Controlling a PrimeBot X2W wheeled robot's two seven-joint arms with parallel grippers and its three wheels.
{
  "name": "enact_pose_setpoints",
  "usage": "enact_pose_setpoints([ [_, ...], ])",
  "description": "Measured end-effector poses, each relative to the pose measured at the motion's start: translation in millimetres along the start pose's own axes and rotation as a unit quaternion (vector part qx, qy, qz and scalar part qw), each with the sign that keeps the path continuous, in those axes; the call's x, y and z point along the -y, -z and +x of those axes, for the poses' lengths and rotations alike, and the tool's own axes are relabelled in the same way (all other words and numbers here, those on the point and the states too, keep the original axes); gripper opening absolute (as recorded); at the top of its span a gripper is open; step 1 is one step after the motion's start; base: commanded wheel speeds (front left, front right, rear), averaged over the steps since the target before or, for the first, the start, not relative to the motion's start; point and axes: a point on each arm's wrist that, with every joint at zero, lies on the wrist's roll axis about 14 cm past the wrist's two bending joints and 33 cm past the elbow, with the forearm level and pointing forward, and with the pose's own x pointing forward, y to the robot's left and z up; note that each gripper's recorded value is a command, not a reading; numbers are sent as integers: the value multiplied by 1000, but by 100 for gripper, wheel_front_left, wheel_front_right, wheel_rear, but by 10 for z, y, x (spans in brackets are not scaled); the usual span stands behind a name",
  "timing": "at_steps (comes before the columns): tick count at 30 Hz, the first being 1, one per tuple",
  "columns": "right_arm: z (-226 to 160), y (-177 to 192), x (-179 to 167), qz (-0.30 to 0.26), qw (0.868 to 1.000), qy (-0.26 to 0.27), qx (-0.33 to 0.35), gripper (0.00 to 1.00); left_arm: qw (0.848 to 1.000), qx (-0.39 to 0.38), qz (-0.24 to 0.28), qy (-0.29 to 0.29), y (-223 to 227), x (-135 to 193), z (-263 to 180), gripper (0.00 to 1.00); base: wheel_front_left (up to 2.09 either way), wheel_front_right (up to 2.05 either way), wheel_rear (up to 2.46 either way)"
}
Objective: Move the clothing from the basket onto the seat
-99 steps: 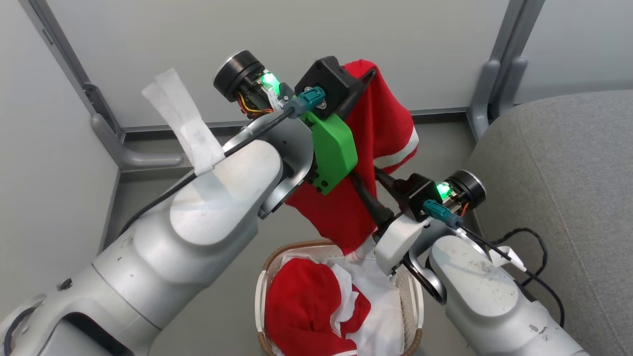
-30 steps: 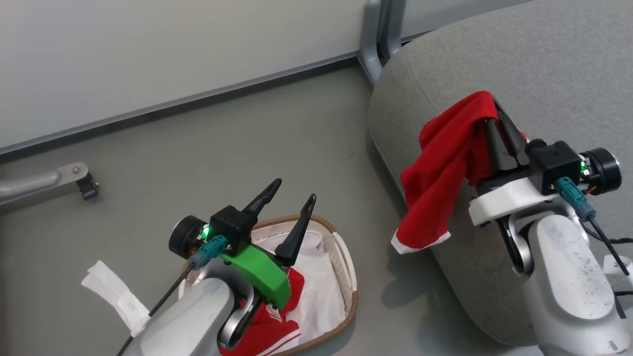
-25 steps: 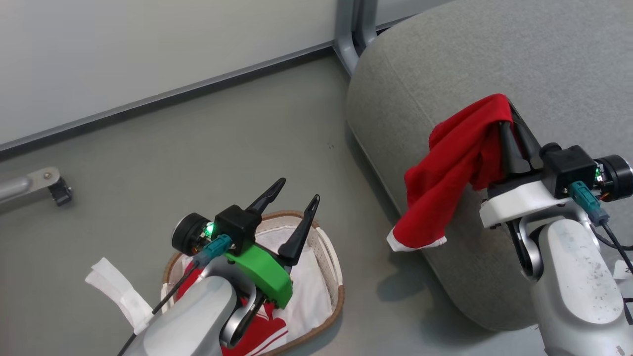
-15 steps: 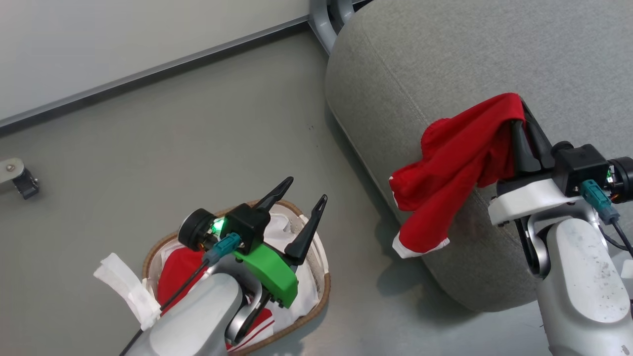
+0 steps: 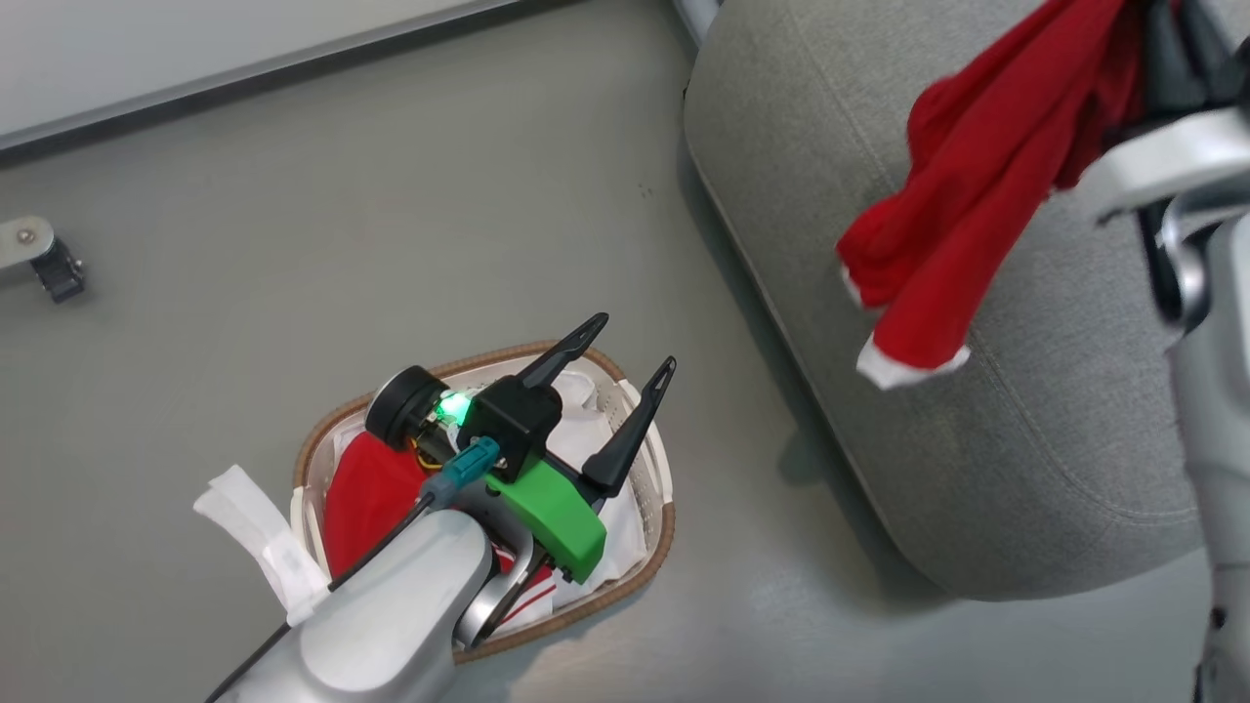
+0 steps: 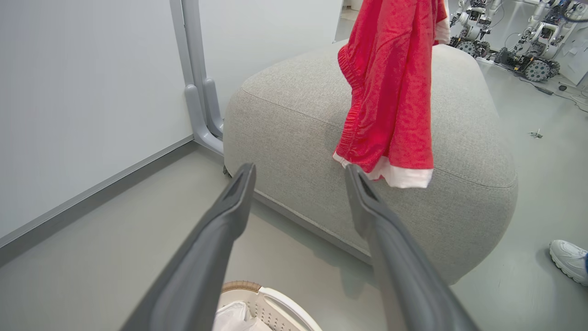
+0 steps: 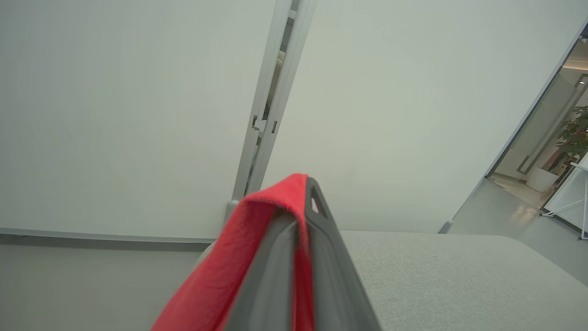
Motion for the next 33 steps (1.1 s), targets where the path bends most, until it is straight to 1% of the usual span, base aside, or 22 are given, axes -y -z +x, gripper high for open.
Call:
enact_pose_setpoints([
  [2,244,-188,105,-15,1000,3,15,0,1000,2,1,-1,-4,-31,4,100,0,0,0],
  [5,603,-469,328,-61,998,12,25,0,1000,5,3,0,-3,-53,20,100,0,0,0],
  [6,724,-613,458,-82,996,22,32,0,1000,6,5,2,-9,-52,26,100,0,0,0],
  [8,928,-937,723,-98,992,53,55,0,1000,14,8,4,-51,-72,49,100,0,0,0],
  [10,1080,-1067,881,-103,990,73,56,0,1000,20,10,3,-75,-123,69,100,0,0,0],
  [12,1210,-1024,960,-105,990,86,44,0,1000,25,12,1,-79,-189,83,100,0,0,0],
  [15,1346,-713,1039,-106,989,100,5,0,1000,29,12,1,-58,-246,121,100,0,0,0],
  [19,1432,-59,1037,-94,988,110,-57,0,1000,28,7,-3,23,-342,135,100,0,0,0],
  [20,1422,151,1019,-92,987,111,-75,0,1000,25,5,-3,56,-366,132,100,0,0,0],
  [22,1366,593,948,-82,984,110,-116,0,1000,20,4,-8,126,-437,114,100,0,0,0],
  [25,1191,1331,719,-69,976,95,-183,0,1000,6,-1,-21,269,-571,71,100,0,0,0],
  [28,1041,1828,501,-55,969,83,-226,0,999,-10,-8,-35,431,-686,10,100,0,0,0],
  [31,893,2176,361,-45,963,78,-256,0,999,-19,-17,-45,553,-765,-22,100,0,0,0],
  [32,849,2251,333,-44,961,77,-262,8,998,-22,-19,-47,587,-783,-28,100,0,0,0],
  [33,784,2343,296,-41,959,75,-271,26,998,-25,-22,-48,618,-795,-31,100,0,0,0],
])
